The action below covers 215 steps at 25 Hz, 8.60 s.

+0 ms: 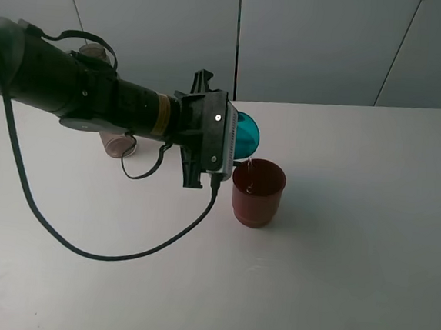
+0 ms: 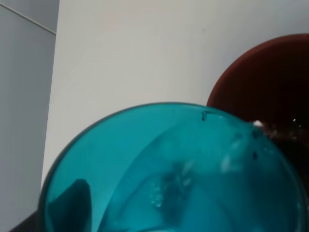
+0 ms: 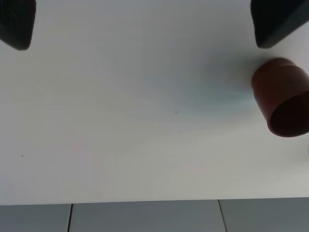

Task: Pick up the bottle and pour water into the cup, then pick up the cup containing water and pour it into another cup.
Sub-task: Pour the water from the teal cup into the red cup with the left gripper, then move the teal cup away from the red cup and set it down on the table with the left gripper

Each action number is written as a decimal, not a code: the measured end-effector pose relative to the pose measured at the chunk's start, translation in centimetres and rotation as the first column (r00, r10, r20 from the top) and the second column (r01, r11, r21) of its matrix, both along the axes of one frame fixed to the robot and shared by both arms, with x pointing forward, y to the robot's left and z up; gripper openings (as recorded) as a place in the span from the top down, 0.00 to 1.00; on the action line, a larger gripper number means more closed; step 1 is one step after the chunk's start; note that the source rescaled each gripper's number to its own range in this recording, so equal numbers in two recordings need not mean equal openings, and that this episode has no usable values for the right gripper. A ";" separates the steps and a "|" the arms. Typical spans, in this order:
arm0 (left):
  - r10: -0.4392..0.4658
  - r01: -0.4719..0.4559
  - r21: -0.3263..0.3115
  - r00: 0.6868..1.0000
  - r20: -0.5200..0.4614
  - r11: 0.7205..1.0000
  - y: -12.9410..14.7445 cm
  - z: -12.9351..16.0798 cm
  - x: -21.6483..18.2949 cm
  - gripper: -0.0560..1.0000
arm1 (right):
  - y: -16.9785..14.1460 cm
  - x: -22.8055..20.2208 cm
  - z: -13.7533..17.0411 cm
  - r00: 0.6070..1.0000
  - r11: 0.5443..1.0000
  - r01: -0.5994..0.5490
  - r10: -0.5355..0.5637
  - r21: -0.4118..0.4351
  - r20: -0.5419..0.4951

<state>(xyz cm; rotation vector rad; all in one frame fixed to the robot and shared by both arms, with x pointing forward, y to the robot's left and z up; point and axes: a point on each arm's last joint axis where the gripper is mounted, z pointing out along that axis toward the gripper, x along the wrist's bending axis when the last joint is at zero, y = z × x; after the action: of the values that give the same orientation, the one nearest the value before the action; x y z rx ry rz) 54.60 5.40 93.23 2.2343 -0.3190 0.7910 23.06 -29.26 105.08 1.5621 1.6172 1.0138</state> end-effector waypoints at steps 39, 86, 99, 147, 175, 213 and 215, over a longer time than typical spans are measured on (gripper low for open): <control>-0.148 0.111 0.161 0.959 0.241 0.981 -0.7 1.4 0.7 0.77 | 0.0 0.0 0.0 1.000 1.000 0.000 0.000 0.000 0.000; -0.347 0.225 0.301 0.819 0.457 0.927 -1.3 2.5 1.0 0.77 | 0.0 0.0 0.0 1.000 1.000 0.000 0.000 0.000 0.000; -0.394 0.243 0.342 0.777 0.491 0.907 -1.4 2.5 0.9 0.77 | 0.0 0.0 0.0 1.000 1.000 0.000 0.000 0.000 0.000; -0.469 0.304 0.366 0.681 0.562 0.880 -2.1 2.9 0.4 0.77 | 0.0 0.0 0.0 1.000 1.000 0.000 0.000 0.000 0.000; -0.613 0.339 0.513 0.502 0.610 0.789 -2.7 1.5 0.2 0.77 | 0.0 0.0 0.0 1.000 1.000 0.000 0.000 0.000 0.000; 0.242 -0.317 -0.513 0.948 -0.209 0.798 4.6 -0.2 7.0 0.77 | 0.0 0.0 0.0 1.000 1.000 0.000 0.000 0.000 0.000; 0.240 -0.336 -0.528 0.940 -0.244 0.780 4.9 -1.5 7.3 0.77 | 0.0 0.0 0.0 1.000 1.000 0.000 0.000 0.000 0.000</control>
<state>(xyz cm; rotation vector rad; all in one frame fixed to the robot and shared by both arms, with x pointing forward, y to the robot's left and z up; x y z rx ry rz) 61.85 10.28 91.75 1.7738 0.3230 0.7320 23.06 -29.26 105.08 1.5621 1.6172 1.0138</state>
